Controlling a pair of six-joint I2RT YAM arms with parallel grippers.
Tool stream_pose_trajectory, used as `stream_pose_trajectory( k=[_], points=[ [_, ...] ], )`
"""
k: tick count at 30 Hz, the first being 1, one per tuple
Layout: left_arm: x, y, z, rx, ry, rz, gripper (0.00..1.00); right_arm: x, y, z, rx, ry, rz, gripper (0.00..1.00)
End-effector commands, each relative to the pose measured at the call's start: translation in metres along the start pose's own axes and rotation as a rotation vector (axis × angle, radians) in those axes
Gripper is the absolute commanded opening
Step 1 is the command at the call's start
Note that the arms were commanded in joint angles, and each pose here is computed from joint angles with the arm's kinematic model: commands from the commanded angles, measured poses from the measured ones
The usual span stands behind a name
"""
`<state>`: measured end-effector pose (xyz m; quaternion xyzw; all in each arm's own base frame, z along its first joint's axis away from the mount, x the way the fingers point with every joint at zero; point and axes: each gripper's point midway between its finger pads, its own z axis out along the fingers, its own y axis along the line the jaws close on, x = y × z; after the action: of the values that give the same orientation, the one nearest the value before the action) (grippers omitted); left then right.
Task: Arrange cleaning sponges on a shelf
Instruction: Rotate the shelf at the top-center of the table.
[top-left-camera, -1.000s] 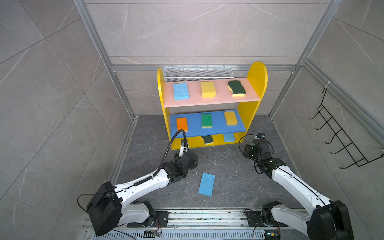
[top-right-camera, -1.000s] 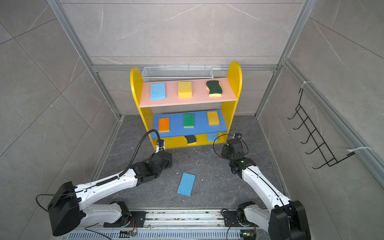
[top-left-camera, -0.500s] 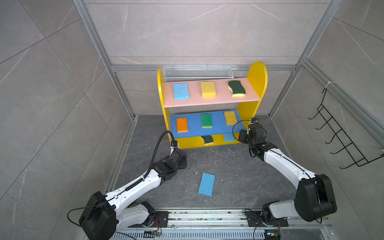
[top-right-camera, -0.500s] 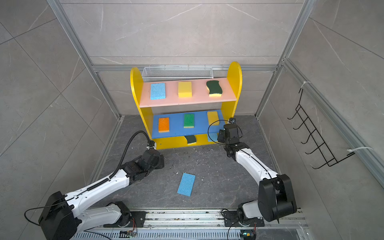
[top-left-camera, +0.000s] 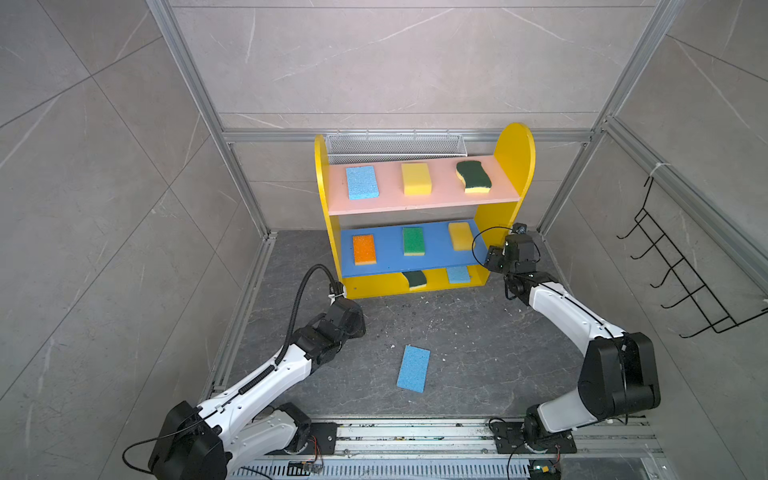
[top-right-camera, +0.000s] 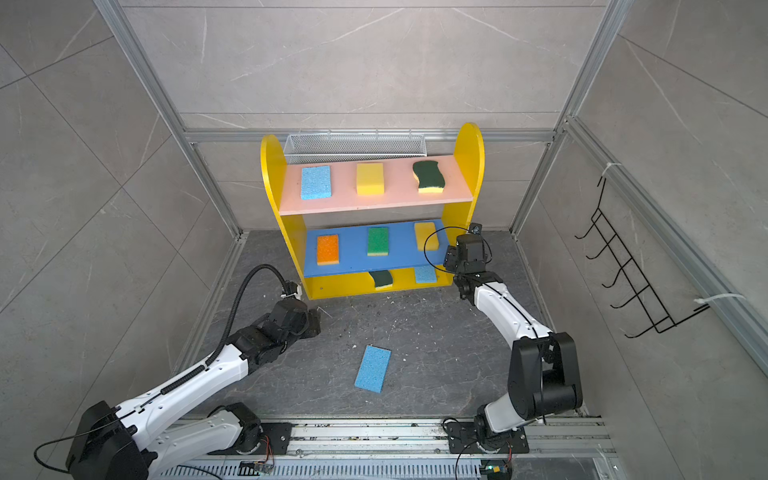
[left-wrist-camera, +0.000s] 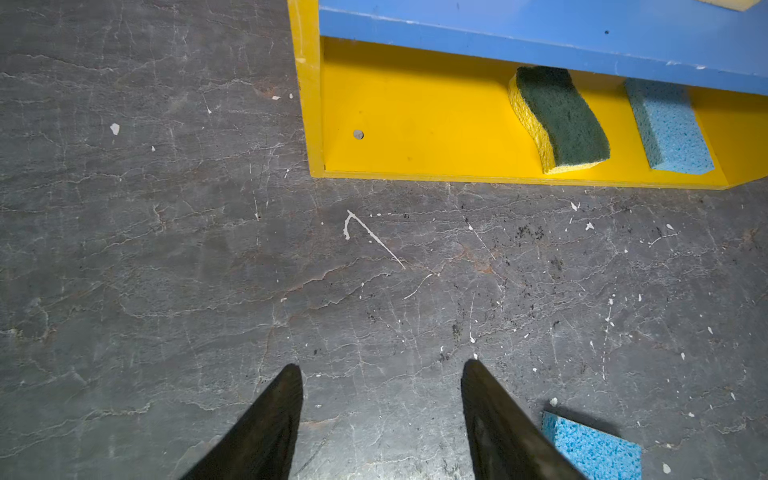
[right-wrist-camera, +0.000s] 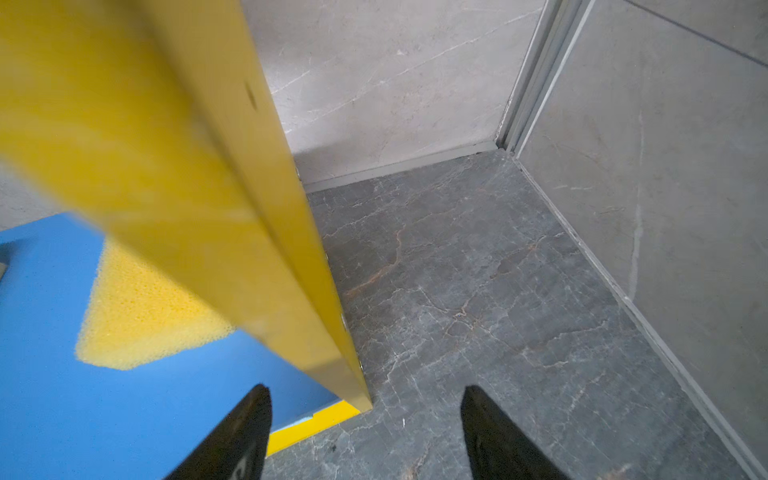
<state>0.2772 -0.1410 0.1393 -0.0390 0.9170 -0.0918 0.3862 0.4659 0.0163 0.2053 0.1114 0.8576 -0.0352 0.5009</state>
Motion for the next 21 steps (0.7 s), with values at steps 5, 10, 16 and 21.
stream_pose_trajectory(
  k=[5, 10, 16, 21],
  points=[
    [-0.01, -0.006, -0.001, 0.033, -0.036, -0.033, 0.64, -0.027, 0.016, 0.02, -0.064, -0.093, -0.072, 0.69],
    [-0.012, -0.01, 0.002, 0.039, -0.036, -0.043, 0.64, -0.025, 0.02, 0.03, -0.079, -0.093, -0.079, 0.62],
    [-0.012, -0.009, 0.003, 0.032, -0.039, -0.045, 0.64, -0.021, 0.02, 0.039, -0.075, -0.101, -0.085, 0.46],
    [-0.012, -0.007, 0.0, 0.03, -0.045, -0.048, 0.65, -0.018, 0.015, 0.04, -0.048, -0.102, -0.08, 0.17]
  ],
)
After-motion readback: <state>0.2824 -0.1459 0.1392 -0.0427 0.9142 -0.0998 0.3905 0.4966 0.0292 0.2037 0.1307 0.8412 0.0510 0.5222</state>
